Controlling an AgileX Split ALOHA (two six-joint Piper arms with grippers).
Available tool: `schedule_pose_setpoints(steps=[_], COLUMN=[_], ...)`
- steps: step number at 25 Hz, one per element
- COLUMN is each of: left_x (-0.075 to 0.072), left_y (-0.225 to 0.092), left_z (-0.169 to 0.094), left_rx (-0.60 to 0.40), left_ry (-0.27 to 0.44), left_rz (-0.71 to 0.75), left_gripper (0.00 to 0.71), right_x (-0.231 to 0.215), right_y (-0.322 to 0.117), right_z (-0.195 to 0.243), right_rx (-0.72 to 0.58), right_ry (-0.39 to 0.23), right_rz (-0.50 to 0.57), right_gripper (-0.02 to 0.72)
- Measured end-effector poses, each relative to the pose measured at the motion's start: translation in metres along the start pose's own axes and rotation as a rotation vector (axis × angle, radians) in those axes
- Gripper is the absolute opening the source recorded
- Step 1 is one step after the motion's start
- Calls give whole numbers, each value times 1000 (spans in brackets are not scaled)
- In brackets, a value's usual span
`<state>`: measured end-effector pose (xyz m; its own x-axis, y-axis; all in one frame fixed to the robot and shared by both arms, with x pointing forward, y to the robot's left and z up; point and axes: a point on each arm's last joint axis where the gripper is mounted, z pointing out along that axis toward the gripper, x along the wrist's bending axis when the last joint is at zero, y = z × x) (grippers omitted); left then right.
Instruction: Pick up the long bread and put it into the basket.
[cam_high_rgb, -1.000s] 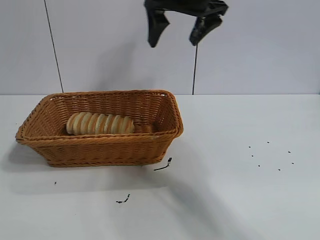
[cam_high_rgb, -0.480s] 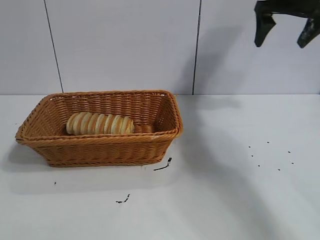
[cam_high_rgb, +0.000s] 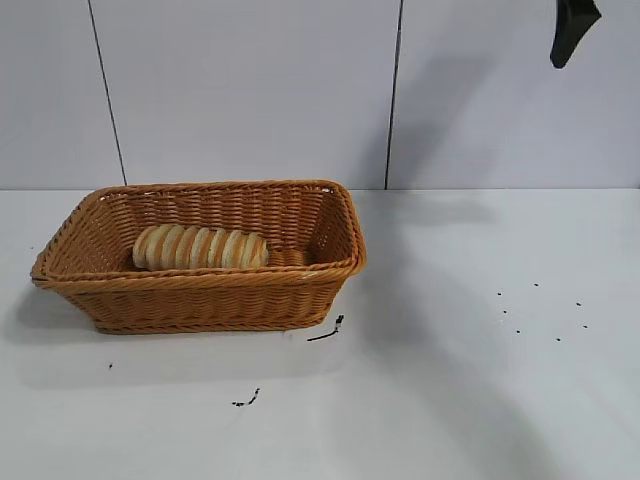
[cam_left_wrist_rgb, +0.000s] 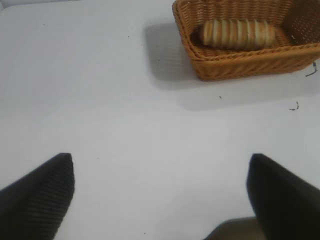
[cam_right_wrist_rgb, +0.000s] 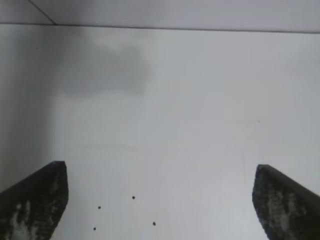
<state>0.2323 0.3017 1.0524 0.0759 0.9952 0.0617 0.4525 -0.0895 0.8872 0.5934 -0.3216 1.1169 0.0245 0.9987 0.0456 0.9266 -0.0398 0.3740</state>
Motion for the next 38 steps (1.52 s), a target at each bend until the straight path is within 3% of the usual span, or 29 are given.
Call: schedule_pose_setpoints(steps=[6,13,20,26,38], left_x=[0,0,0,0,0], left_y=[0,0,0,0,0], left_z=[0,0,0,0,0], left_rx=[0,0,0,0,0], left_ry=[0,0,0,0,0], left_rz=[0,0,0,0,0], left_gripper=[696,696,696,696,696], right_x=[5,9,12,14,17], right_y=[-98,-214,-292,-320,-354], right_z=[-28,-30,-33,-55,-74], right_rx=[65,87,-207,-477,-726], right_ry=[3,2,-12,-24,24], right_rz=[-7,-6,-16,-30,-106], right_gripper=[693,693,693,693,693])
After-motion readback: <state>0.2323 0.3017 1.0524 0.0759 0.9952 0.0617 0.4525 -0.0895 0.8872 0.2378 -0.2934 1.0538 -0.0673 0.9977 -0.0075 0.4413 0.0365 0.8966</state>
